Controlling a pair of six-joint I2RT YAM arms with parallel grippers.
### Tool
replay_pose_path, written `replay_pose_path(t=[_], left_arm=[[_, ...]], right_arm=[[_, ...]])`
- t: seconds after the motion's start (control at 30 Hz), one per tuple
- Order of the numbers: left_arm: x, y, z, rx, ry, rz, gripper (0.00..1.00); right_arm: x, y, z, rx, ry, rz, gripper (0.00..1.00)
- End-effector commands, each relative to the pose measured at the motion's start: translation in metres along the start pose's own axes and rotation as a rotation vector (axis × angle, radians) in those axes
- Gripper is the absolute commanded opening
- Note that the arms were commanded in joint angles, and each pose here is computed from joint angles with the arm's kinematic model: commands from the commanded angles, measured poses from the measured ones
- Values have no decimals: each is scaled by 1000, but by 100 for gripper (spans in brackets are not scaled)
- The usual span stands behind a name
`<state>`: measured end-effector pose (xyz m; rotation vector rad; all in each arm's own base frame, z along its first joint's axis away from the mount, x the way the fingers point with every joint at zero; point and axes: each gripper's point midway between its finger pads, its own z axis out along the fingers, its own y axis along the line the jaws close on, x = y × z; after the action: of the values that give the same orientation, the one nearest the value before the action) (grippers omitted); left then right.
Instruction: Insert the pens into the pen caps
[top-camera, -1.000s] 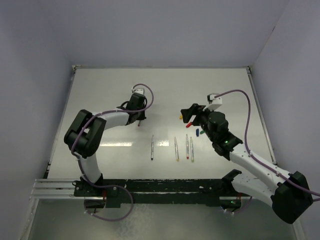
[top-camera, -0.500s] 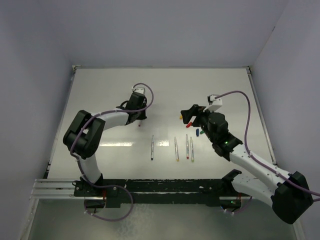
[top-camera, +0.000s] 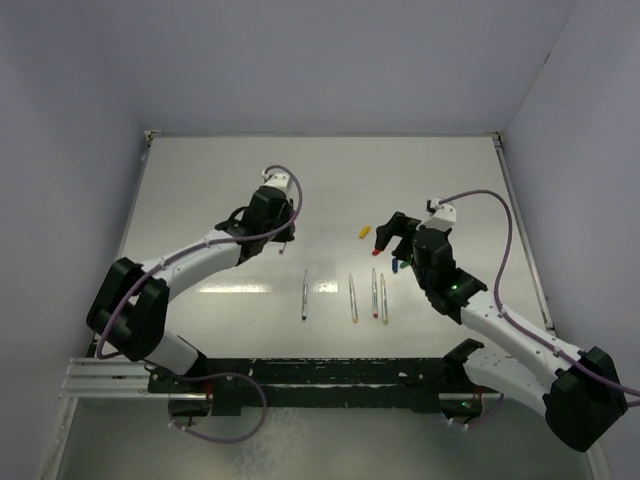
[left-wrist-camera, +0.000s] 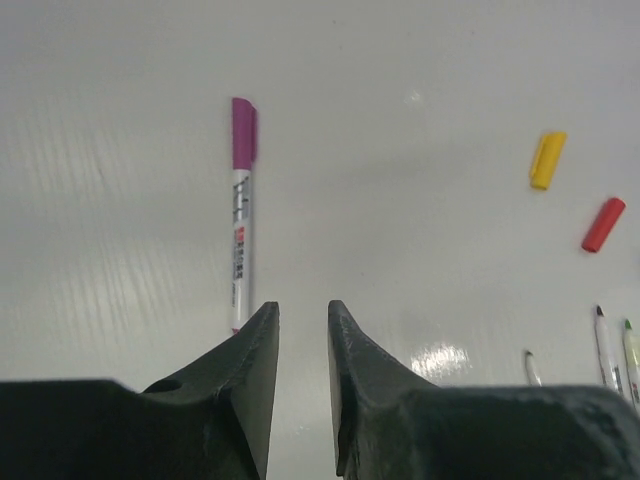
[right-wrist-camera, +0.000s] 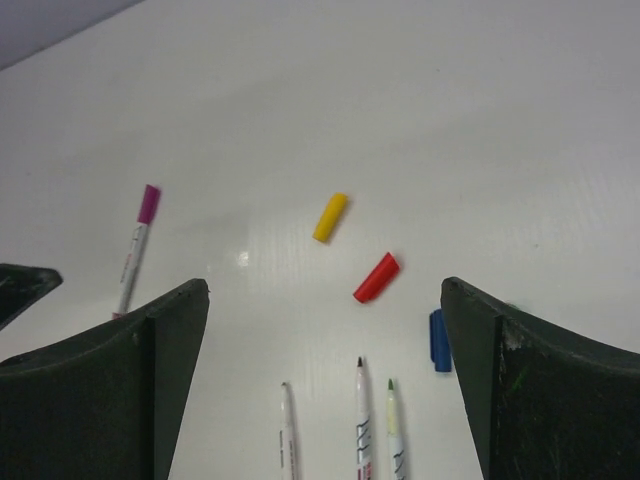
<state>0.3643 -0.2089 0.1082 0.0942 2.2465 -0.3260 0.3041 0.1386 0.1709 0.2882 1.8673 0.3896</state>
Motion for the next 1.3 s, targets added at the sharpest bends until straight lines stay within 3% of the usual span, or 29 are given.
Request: replay_pose_path(t=[0.0,0.23,0.63,1.27], left_arm=[[27,-20,-23,34,69,87,30],[85,-53,-46,94,194,127,37],[137,-62,-54,70,333,175,38],[170,-59,-52,52,447,217,39]], right_arm=[[0,-22,8,160,33,6,99],[8,-33,5,188,46,15,86],[8,-43,-11,185,9,97,86],[1,-28,-17,97,-5,128,85]])
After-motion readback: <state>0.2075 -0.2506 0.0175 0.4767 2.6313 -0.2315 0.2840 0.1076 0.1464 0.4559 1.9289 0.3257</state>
